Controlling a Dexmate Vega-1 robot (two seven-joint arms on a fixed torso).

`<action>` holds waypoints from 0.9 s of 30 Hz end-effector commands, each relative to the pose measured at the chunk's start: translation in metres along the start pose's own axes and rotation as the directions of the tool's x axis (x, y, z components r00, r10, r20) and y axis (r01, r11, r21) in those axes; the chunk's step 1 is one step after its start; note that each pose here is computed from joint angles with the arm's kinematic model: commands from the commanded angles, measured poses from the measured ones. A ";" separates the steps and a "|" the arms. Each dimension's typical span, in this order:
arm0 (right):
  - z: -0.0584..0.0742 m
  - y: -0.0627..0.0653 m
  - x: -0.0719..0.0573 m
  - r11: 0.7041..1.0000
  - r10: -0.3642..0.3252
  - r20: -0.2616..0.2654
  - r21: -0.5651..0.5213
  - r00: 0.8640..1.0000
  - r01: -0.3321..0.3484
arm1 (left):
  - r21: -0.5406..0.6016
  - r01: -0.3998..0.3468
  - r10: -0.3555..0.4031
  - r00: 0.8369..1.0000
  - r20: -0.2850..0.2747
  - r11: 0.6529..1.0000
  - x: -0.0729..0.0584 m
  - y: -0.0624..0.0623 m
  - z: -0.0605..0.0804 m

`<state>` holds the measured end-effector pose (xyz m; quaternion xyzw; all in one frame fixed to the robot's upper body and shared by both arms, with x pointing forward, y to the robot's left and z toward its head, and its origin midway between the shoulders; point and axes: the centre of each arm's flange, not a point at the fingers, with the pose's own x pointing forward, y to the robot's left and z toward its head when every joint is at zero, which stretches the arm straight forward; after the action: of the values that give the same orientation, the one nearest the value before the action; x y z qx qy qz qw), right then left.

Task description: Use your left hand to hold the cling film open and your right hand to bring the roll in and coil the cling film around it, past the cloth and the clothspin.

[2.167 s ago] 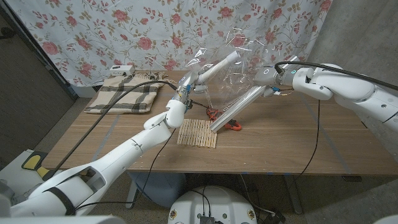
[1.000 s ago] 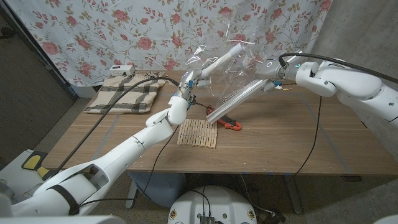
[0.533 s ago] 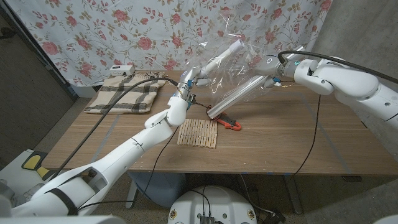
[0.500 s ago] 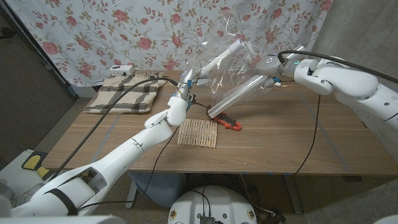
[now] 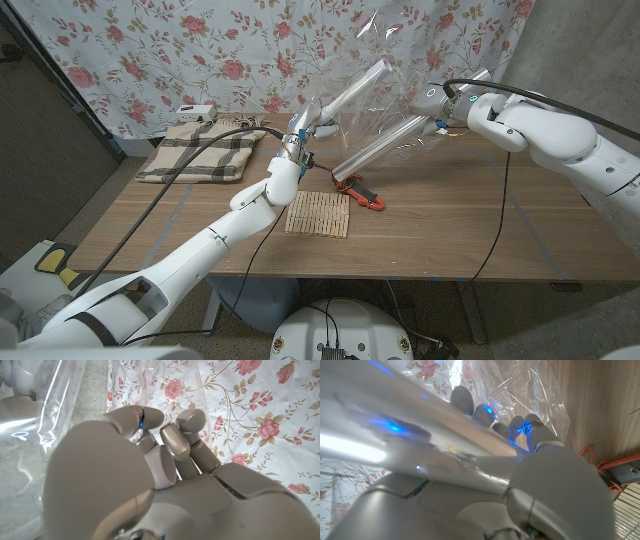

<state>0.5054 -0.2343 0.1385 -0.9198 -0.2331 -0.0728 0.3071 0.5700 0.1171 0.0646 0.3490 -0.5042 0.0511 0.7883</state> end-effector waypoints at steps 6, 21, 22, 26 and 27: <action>-0.005 -0.002 0.003 1.000 0.001 -0.031 -0.001 1.000 -0.001 | -0.008 -0.009 0.009 1.000 -0.008 1.000 -0.005 0.001 0.002; -0.014 -0.006 0.023 1.000 0.006 -0.079 -0.018 0.997 -0.007 | -0.026 -0.018 0.018 1.000 -0.002 0.999 -0.004 -0.002 0.005; -0.014 -0.006 0.024 1.000 0.006 -0.081 -0.022 0.997 -0.008 | -0.026 -0.019 0.019 1.000 -0.002 0.999 -0.004 -0.002 0.005; -0.015 -0.009 0.029 0.999 -0.001 -0.084 -0.037 0.996 -0.002 | -0.031 -0.022 0.022 1.000 -0.004 0.999 -0.005 -0.001 0.003; -0.015 -0.010 0.030 0.999 -0.007 -0.084 -0.039 0.996 0.004 | -0.032 -0.021 0.020 1.000 -0.003 0.999 -0.005 -0.001 0.003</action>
<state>0.5181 -0.2318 0.1558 -0.9201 -0.2189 -0.1037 0.3079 0.5648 0.1153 0.0621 0.3376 -0.5060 0.0532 0.7919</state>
